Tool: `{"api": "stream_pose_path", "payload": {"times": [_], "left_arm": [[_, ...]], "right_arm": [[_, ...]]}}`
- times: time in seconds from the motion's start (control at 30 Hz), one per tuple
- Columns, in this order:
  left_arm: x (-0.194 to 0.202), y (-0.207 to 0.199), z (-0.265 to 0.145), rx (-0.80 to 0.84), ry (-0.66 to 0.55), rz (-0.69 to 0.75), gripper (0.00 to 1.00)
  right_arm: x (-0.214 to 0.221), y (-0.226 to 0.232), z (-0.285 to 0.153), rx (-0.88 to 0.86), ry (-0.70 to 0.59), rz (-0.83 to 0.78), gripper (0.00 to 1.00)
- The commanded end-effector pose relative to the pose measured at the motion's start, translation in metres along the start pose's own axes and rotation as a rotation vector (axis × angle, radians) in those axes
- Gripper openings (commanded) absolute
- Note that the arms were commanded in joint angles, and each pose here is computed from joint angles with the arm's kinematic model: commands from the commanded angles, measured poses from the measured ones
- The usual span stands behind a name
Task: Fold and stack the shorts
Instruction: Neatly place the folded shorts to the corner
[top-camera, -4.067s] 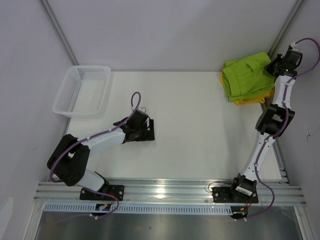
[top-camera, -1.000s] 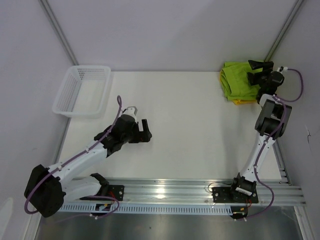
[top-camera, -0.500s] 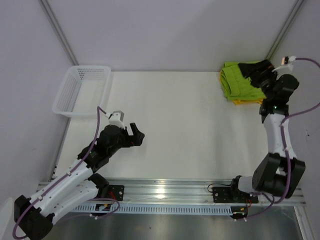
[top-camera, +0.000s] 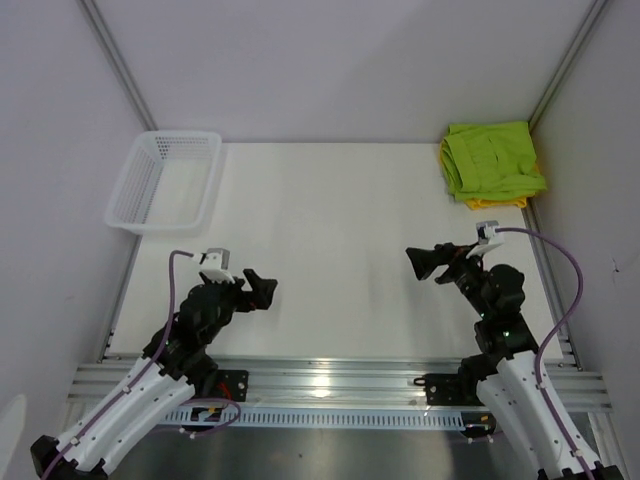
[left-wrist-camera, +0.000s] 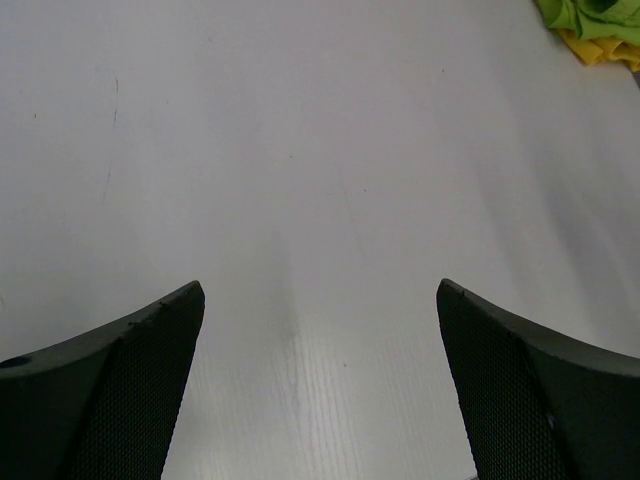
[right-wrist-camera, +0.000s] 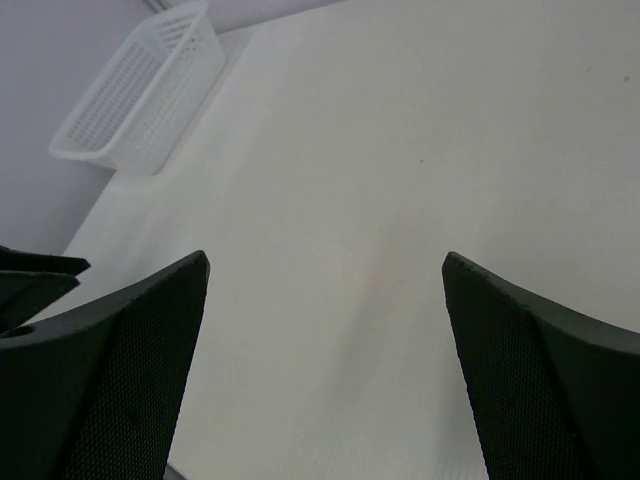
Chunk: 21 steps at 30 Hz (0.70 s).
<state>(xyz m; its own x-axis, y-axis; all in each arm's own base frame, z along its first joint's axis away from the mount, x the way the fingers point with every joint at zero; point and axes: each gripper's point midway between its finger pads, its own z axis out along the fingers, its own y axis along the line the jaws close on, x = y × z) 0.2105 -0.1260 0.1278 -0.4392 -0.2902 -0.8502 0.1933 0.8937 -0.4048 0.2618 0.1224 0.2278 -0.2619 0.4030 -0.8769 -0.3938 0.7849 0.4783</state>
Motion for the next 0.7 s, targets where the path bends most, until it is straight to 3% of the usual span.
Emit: {"api": "stream_pose_path", "payload": {"times": [0.0, 0.13, 0.67], "left_arm": [[-0.013, -0.007, -0.003, 0.059, -0.088, 0.025, 0.99], [-0.013, -0.007, -0.005, 0.073, -0.104, 0.024, 0.99], [-0.012, -0.005, -0.003, 0.055, -0.1, 0.018, 0.99]], "right_arm": [[0.032, -0.03, -0.012, 0.118, 0.023, -0.08, 0.99], [0.054, -0.038, -0.015, 0.125, 0.054, -0.079, 1.0], [0.063, -0.043, -0.01, 0.136, 0.079, -0.053, 1.0]]}}
